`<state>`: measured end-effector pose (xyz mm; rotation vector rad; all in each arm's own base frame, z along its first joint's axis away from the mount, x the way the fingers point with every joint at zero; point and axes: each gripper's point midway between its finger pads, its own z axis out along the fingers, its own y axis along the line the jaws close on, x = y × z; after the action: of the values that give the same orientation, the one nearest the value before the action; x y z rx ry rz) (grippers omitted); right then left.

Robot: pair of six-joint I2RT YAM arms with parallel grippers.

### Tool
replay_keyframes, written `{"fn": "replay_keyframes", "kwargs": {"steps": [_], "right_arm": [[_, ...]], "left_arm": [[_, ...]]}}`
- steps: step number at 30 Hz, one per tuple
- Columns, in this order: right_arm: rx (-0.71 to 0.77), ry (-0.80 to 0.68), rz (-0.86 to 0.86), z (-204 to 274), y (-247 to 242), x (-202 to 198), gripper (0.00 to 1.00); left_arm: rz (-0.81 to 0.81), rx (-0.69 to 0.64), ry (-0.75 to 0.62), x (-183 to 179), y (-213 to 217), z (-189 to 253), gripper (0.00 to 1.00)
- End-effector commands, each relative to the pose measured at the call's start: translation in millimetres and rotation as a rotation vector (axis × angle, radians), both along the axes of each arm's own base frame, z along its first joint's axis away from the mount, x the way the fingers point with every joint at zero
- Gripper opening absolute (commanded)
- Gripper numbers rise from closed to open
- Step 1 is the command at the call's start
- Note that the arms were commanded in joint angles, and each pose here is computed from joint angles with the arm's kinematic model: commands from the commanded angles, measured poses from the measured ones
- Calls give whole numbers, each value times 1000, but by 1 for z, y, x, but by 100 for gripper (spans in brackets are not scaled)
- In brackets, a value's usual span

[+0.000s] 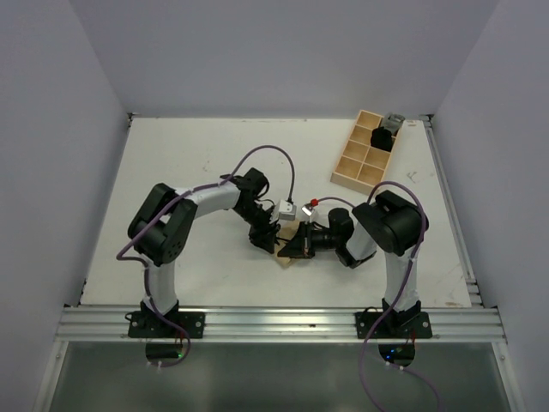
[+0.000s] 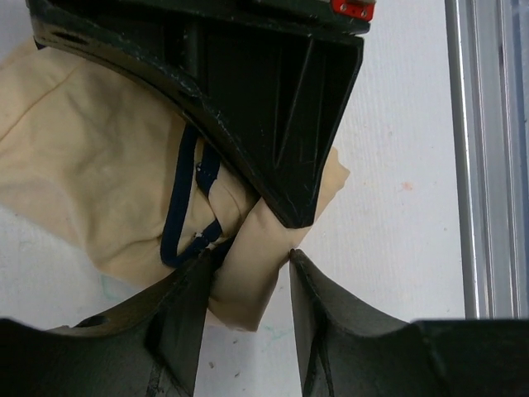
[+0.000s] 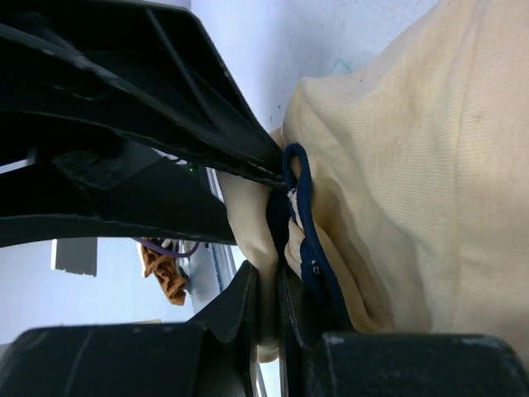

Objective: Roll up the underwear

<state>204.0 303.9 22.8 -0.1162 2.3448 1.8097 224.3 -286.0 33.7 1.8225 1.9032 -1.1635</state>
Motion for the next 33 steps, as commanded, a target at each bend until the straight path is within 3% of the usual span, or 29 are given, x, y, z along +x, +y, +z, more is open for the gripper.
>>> {"fn": "replay_keyframes", "kwargs": {"steps": [1,7,12,18,33], "right_arm": [[-48,61,7,-21,-8,-13,0],[-49,71,-5,-21,-8,-10,6],[-69,83,-26,-23,-9,-9,16],[-147,65,-20,-29,-13,-7,21],[-420,-63,-151,-34,-52,-1,38]], "left_arm": [[-40,12,-27,7,-3,-8,45],[-58,12,18,5,-7,-10,19],[-75,26,39,4,-13,-1,7],[-94,85,85,-3,-15,-10,0],[-107,126,172,-3,-26,-25,0]]}}
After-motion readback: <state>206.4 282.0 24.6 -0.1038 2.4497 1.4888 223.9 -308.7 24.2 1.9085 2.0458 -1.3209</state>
